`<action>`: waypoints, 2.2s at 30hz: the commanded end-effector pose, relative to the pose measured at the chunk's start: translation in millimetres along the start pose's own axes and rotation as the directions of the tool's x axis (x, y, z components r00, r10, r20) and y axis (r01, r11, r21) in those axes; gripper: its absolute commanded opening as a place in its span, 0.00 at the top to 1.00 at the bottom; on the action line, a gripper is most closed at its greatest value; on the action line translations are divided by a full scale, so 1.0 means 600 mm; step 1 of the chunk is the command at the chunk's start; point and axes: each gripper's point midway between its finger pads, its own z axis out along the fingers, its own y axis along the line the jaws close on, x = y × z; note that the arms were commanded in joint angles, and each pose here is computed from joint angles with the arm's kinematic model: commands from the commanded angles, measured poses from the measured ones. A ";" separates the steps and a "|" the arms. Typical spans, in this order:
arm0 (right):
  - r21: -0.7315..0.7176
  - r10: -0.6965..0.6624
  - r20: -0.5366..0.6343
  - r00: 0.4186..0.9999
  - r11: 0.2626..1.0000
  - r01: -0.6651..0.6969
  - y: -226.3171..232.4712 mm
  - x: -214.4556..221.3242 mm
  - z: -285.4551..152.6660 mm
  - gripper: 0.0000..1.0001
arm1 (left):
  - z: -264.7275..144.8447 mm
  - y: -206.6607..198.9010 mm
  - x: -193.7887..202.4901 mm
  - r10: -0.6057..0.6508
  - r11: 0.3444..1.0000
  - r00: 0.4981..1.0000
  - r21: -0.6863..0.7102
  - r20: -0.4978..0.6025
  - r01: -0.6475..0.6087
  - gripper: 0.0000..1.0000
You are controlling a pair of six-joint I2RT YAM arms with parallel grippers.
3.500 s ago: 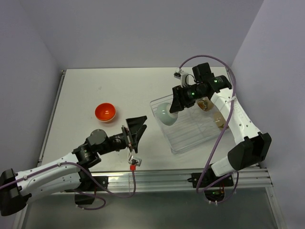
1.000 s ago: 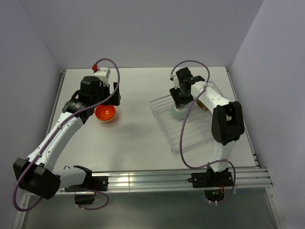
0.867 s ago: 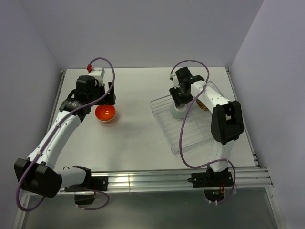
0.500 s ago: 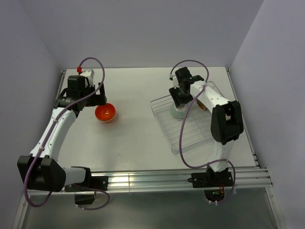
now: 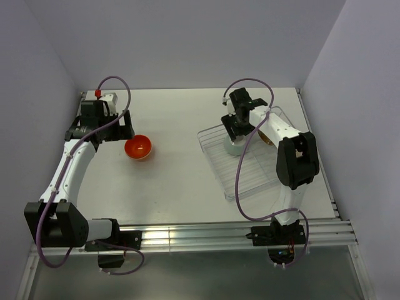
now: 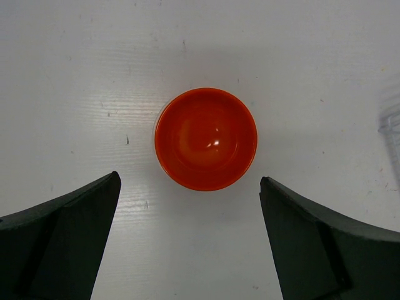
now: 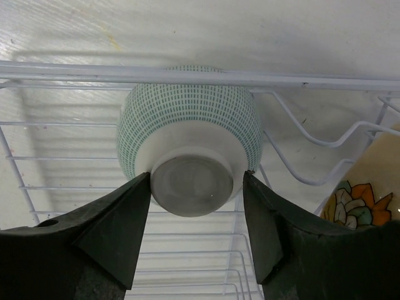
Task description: Load the bowls into the dish rack
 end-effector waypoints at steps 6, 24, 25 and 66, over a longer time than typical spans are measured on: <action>0.068 -0.009 0.025 1.000 0.998 0.008 -0.026 -0.020 -0.013 0.32 | 0.001 0.001 -0.003 0.008 1.000 1.000 0.024 -0.002 -0.008 0.01; 0.051 -0.008 0.039 0.999 0.999 0.006 -0.025 -0.036 -0.030 0.25 | 0.008 0.001 -0.002 0.011 0.999 1.000 0.043 -0.019 -0.010 0.00; 0.044 -0.007 0.048 0.999 0.999 0.005 -0.024 -0.041 -0.036 0.24 | 0.009 0.000 -0.002 0.011 0.999 1.000 0.046 -0.018 -0.010 0.00; -0.175 0.102 0.270 0.957 0.983 -0.055 0.021 -0.059 -0.236 0.21 | 0.137 0.085 0.076 0.072 0.995 0.957 -0.048 -0.282 -0.089 0.56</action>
